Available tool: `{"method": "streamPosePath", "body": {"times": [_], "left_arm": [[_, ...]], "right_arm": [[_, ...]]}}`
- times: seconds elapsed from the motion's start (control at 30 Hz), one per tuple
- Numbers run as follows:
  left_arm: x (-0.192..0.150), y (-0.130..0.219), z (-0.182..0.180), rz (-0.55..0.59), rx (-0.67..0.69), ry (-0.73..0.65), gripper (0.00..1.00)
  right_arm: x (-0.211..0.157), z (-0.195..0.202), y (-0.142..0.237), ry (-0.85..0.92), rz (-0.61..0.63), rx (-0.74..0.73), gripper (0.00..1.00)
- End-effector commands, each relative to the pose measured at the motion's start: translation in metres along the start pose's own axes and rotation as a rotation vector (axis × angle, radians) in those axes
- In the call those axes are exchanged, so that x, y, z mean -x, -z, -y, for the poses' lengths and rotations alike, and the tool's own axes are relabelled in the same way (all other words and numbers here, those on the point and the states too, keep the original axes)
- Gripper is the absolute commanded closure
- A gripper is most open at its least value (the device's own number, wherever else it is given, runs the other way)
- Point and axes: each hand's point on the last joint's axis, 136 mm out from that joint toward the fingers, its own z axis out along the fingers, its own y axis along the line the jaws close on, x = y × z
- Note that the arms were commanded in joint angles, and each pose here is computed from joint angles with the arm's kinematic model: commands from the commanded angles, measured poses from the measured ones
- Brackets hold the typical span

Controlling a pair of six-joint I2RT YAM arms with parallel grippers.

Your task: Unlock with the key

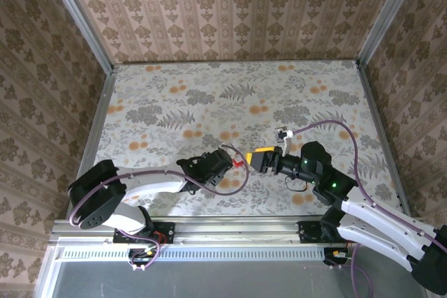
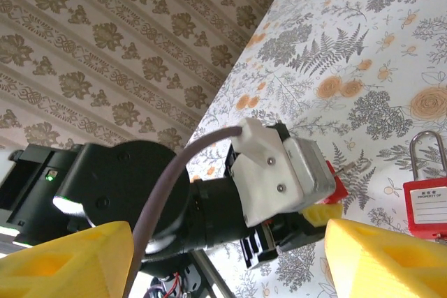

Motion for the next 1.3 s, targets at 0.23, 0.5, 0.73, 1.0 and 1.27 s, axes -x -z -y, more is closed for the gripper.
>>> {"method": "streamPosePath", "body": {"times": [0.23, 0.5, 0.73, 1.0, 1.27], "left_arm": [[0.002, 0.000, 0.024, 0.054, 0.028, 0.022, 1.00], [-0.004, 0.001, 0.045, 0.042, -0.005, -0.003, 1.00], [0.022, 0.028, 0.000, 0.116, 0.089, 0.045, 1.00], [-0.001, 0.007, -0.039, 0.037, 0.141, 0.035, 1.00], [0.009, -0.016, -0.084, 0.014, 0.224, 0.039, 1.00]], "right_arm": [[0.002, 0.006, 0.003, 0.002, 0.030, -0.014, 0.26], [0.003, 0.008, 0.006, 0.000, 0.041, -0.017, 0.26], [0.003, 0.009, 0.008, -0.007, 0.044, -0.021, 0.26], [0.002, 0.012, 0.013, -0.013, 0.060, -0.022, 0.26], [0.004, 0.013, 0.018, -0.012, 0.075, -0.022, 0.26]]}}
